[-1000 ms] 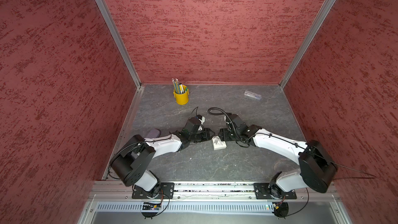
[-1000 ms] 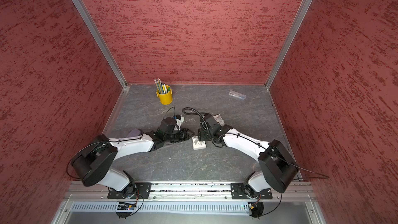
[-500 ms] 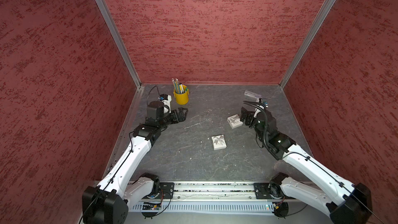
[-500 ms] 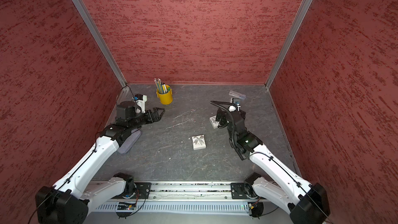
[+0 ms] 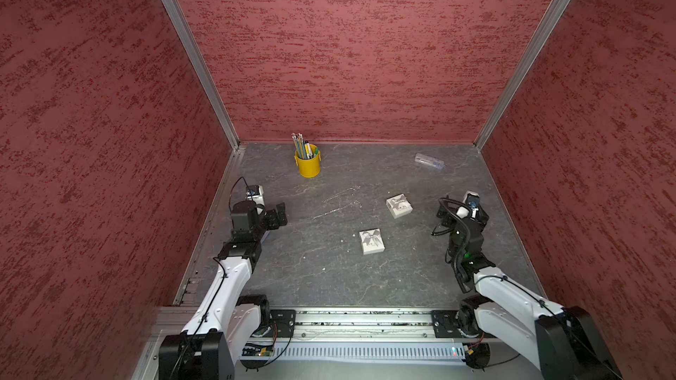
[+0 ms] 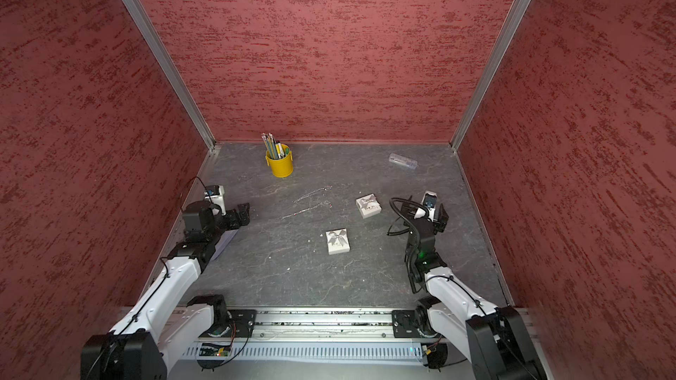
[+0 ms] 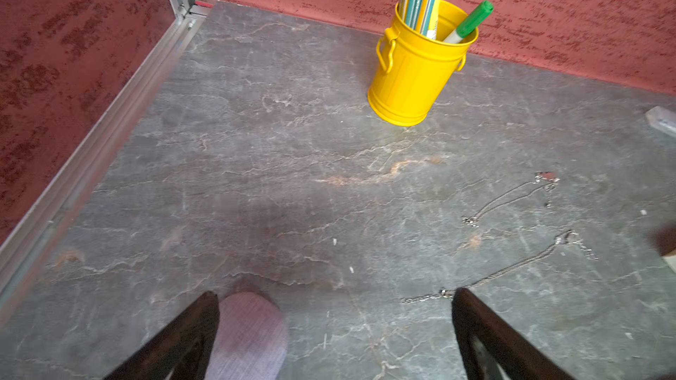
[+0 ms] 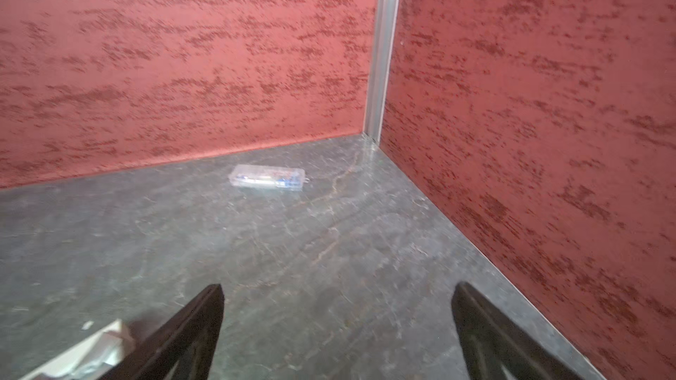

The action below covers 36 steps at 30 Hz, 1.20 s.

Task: Take the necklace out of the lift-off lid jewelry box
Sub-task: Reset both arms

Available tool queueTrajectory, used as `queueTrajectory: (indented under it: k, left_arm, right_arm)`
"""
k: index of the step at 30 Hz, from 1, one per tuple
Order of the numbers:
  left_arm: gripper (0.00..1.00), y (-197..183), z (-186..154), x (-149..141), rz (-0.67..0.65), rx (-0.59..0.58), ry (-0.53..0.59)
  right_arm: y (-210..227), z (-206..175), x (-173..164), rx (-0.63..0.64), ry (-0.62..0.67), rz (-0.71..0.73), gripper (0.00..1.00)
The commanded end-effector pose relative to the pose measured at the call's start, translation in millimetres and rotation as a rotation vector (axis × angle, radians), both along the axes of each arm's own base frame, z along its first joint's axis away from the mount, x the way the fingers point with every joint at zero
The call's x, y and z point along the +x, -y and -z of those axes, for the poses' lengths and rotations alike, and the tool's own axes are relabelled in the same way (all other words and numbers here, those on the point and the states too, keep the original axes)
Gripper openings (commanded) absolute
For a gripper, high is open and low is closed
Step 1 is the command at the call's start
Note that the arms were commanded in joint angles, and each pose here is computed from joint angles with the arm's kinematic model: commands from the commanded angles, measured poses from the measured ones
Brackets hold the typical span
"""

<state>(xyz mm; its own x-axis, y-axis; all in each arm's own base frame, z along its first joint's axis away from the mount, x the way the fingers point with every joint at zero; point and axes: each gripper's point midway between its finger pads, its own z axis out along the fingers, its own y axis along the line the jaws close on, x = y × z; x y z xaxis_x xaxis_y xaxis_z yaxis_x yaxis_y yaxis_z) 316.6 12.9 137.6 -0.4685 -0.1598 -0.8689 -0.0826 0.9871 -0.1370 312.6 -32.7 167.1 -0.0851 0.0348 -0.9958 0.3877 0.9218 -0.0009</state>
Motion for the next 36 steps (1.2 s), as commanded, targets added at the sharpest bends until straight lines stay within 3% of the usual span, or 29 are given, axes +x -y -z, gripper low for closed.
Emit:
queueTrajectory:
  k: [1, 7, 14, 19, 24, 31, 36]
  left_arm:
    - [1.00, -12.6, -31.7, 13.2, -0.035, 0.078, 0.199]
    - [1.00, -15.3, -16.1, 29.6, -0.033, 0.056, 0.216]
    - [1.00, -11.3, -13.2, 46.3, 0.003, 0.036, 0.332]
    - [1.00, -7.8, -8.7, 60.0, 0.026, -0.002, 0.299]
    - [1.00, -6.8, 10.2, 65.9, 0.029, -0.016, 0.327]
    - [1.00, 0.5, 22.6, 83.9, -0.001, 0.065, 0.234]
    - [1.00, 1.9, 21.8, 84.5, 0.000, 0.073, 0.240]
  right_arm:
    - [9.9, -35.3, -6.1, 0.023, 0.213, -0.001, 0.99]
    - [12.9, -29.8, -10.0, 0.036, 0.287, -0.071, 0.99]
    - [7.0, -26.9, -7.8, 0.020, 0.340, -0.115, 0.99]
    - [2.1, -10.2, 7.4, 0.010, 0.290, -0.142, 0.99]
    - [11.1, 9.2, 51.9, 0.047, 0.141, -0.091, 0.99]
    - [18.1, 8.5, 50.3, 0.067, 0.152, -0.084, 0.99]
    - [17.9, 8.4, 50.8, 0.067, 0.151, -0.085, 0.99]
